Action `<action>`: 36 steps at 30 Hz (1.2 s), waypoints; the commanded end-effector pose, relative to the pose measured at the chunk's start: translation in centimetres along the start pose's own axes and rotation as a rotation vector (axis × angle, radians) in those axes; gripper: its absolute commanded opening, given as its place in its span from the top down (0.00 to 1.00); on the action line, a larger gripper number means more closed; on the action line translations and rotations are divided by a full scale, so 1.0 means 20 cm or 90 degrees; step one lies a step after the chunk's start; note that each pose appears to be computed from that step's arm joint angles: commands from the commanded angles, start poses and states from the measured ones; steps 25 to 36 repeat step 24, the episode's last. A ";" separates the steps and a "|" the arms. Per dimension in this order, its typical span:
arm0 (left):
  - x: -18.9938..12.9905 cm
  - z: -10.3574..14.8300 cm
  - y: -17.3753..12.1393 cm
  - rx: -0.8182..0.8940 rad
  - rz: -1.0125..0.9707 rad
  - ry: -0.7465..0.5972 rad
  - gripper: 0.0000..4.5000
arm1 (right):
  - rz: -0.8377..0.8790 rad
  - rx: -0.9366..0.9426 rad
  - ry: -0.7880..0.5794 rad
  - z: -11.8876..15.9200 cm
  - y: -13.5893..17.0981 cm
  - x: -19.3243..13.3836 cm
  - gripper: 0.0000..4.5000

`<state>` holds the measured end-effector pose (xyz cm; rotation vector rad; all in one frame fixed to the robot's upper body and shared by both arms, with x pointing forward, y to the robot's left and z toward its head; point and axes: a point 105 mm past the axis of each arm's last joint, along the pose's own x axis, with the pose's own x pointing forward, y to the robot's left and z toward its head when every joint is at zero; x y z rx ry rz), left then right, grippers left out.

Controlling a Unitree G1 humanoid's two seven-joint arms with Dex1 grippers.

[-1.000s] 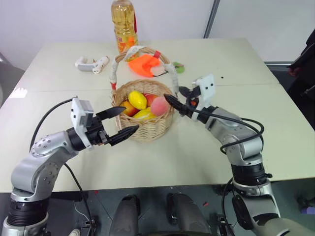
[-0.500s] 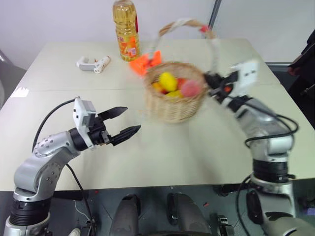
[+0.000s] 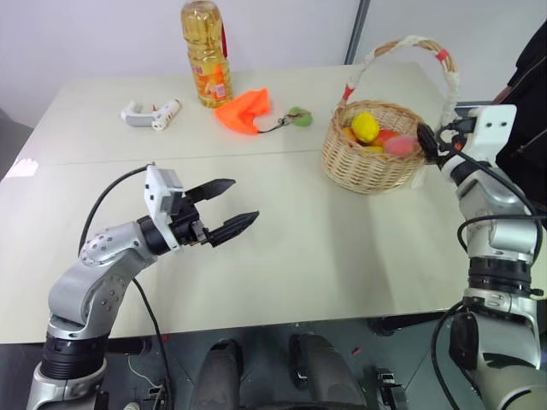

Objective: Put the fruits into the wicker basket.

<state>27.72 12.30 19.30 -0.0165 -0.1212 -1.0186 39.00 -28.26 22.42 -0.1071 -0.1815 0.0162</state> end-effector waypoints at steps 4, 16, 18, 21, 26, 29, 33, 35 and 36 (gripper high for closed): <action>-0.13 -0.09 0.13 0.012 0.121 0.059 0.00 | 0.078 -0.053 -0.064 0.13 -0.04 -0.24 0.01; -0.49 -0.26 0.31 0.017 0.340 0.136 0.00 | 0.483 -0.011 0.047 -0.11 0.50 -0.51 0.01; -0.52 -0.28 0.30 0.020 0.357 0.141 0.00 | 0.496 -0.005 0.052 -0.15 0.54 -0.49 0.01; -0.55 -0.30 0.27 0.014 0.366 0.143 0.00 | 0.506 -0.002 0.056 -0.18 0.56 -0.46 0.01; -0.55 -0.30 0.26 0.011 0.365 0.145 0.00 | 0.510 -0.001 0.056 -0.19 0.56 -0.45 0.01; -0.55 -0.30 0.26 0.011 0.365 0.145 0.00 | 0.510 -0.001 0.056 -0.19 0.56 -0.45 0.01; -0.55 -0.30 0.26 0.011 0.365 0.145 0.00 | 0.510 -0.001 0.056 -0.19 0.56 -0.45 0.01; -0.55 -0.30 0.26 0.011 0.365 0.145 0.00 | 0.510 -0.001 0.056 -0.19 0.56 -0.45 0.01; -0.55 -0.30 0.26 0.011 0.365 0.145 0.00 | 0.510 -0.001 0.056 -0.19 0.56 -0.45 0.01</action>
